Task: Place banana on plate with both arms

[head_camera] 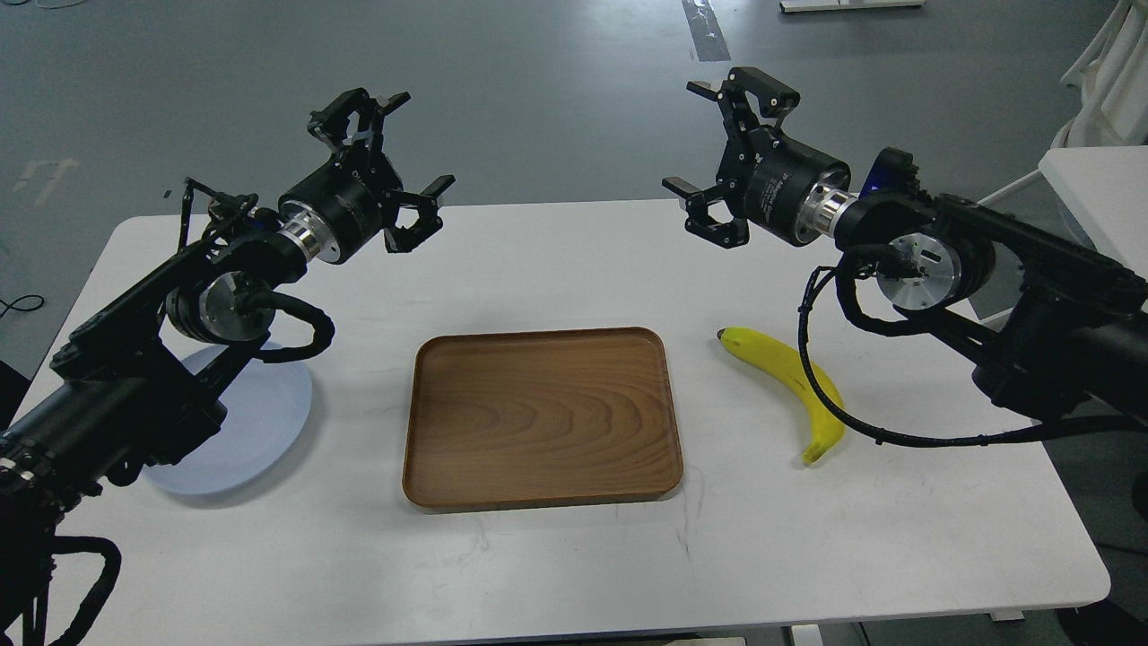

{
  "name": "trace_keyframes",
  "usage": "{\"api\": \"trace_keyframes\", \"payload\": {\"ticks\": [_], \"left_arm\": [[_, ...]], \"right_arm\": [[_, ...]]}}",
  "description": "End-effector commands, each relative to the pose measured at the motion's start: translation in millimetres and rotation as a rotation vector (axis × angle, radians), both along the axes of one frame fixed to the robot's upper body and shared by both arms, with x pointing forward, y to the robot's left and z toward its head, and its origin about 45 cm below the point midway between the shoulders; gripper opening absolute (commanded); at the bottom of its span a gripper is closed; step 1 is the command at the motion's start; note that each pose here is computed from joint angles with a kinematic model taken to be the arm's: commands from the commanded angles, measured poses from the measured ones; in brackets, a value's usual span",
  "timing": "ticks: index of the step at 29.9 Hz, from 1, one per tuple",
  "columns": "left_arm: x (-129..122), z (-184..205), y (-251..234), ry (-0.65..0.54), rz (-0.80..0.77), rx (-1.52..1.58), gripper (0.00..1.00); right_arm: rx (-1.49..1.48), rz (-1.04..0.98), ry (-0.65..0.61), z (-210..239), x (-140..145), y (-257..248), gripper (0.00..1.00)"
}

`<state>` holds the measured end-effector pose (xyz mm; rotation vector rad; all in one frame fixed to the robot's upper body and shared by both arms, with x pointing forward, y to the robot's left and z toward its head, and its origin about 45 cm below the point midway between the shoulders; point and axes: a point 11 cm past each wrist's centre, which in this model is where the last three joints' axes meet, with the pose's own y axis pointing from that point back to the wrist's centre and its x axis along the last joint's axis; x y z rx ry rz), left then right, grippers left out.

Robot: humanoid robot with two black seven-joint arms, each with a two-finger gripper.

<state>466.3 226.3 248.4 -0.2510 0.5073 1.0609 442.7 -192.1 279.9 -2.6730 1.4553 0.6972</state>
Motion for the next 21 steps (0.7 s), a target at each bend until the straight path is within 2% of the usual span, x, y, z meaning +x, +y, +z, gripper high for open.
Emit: {"api": "trace_keyframes", "payload": {"ticks": [1, 21], "left_arm": [[-1, 2, -2, -0.014, -0.01, -0.011, 0.98], [-3, -1, -2, -0.017, -0.008, -0.019, 0.98]], "right_arm": [[0.023, -0.005, 0.03, -2, -1, -1, 1.0], [0.001, -0.012, -0.021, 19, 6, -6, 1.0]]}}
